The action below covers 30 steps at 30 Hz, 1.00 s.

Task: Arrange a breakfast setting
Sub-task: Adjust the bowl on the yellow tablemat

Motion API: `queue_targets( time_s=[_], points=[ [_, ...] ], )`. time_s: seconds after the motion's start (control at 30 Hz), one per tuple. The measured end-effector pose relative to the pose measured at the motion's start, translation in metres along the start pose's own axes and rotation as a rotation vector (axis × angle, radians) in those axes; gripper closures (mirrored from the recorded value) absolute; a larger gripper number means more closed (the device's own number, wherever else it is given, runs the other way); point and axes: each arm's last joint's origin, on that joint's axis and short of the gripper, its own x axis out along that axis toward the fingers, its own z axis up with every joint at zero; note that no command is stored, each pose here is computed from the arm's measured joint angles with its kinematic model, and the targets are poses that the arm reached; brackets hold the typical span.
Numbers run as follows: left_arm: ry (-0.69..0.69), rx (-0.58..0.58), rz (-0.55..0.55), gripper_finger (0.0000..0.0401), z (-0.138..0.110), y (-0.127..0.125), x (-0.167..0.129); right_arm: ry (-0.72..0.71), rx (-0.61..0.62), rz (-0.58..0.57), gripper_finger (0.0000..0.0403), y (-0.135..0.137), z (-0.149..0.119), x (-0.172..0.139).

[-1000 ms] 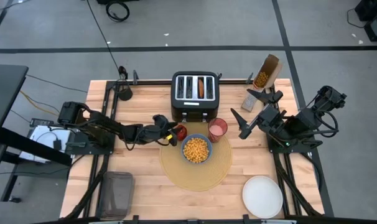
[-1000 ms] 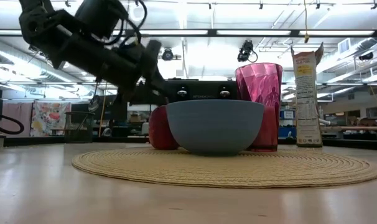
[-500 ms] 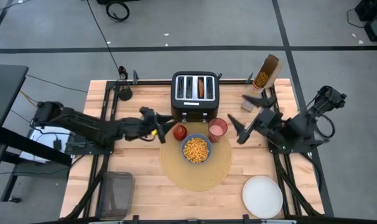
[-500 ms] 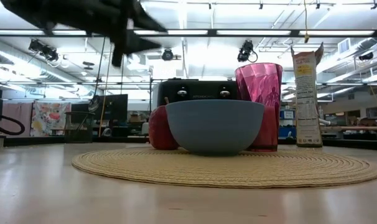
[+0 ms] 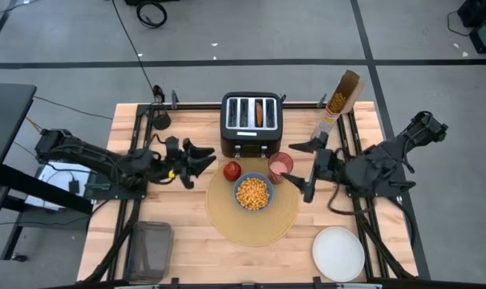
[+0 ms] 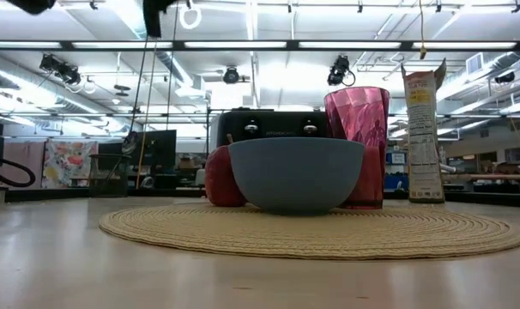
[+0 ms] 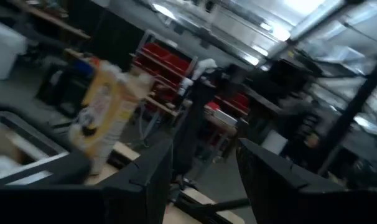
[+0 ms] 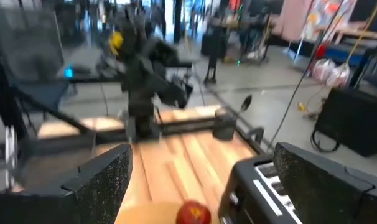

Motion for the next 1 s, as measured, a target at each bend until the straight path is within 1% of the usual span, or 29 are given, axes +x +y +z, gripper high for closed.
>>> queue_targets(
  time_s=[0.1,0.2,0.27,0.37,0.43,0.5,0.6,0.7,0.77,0.9,1.0],
  points=[
    [0.051,0.047,-0.024,0.0216,0.007,-0.02,0.008,0.118,-0.074,0.057,0.0014,0.003,0.008,0.008],
    [0.162,0.129,0.001,0.0216,0.014,-0.041,0.021,0.265,-0.126,0.119,0.0014,0.007,0.013,0.017],
    [0.25,0.185,0.032,0.0216,0.02,-0.053,0.03,0.351,-0.144,0.124,0.0014,0.009,0.011,0.023],
    [0.389,0.263,0.069,0.0216,0.017,-0.068,0.044,0.431,-0.163,0.112,0.0014,0.01,0.007,0.026],
    [0.461,0.305,0.076,0.0216,0.005,-0.076,0.052,0.451,-0.155,0.111,0.0014,0.01,0.005,0.025],
    [0.507,0.318,0.061,0.0216,-0.01,-0.084,0.058,0.468,-0.138,0.109,0.0014,0.01,0.004,0.024],
    [0.565,0.29,0.073,0.0216,-0.038,-0.089,0.064,0.483,-0.099,0.104,0.0014,0.007,0.004,0.022],
    [0.624,0.261,0.103,0.0216,-0.066,-0.086,0.07,0.479,-0.077,0.104,0.0014,0.007,0.005,0.021],
    [0.666,0.263,0.093,0.0216,-0.083,-0.083,0.074,0.479,-0.082,0.11,0.0014,0.007,0.005,0.021],
    [0.735,0.336,0.053,0.0216,-0.112,-0.082,0.091,0.483,-0.099,0.118,0.0014,0.008,0.004,0.025],
    [0.81,0.373,0.014,0.0216,-0.133,-0.075,0.106,0.476,-0.084,0.127,0.0014,0.007,0.005,0.028]
  ],
)
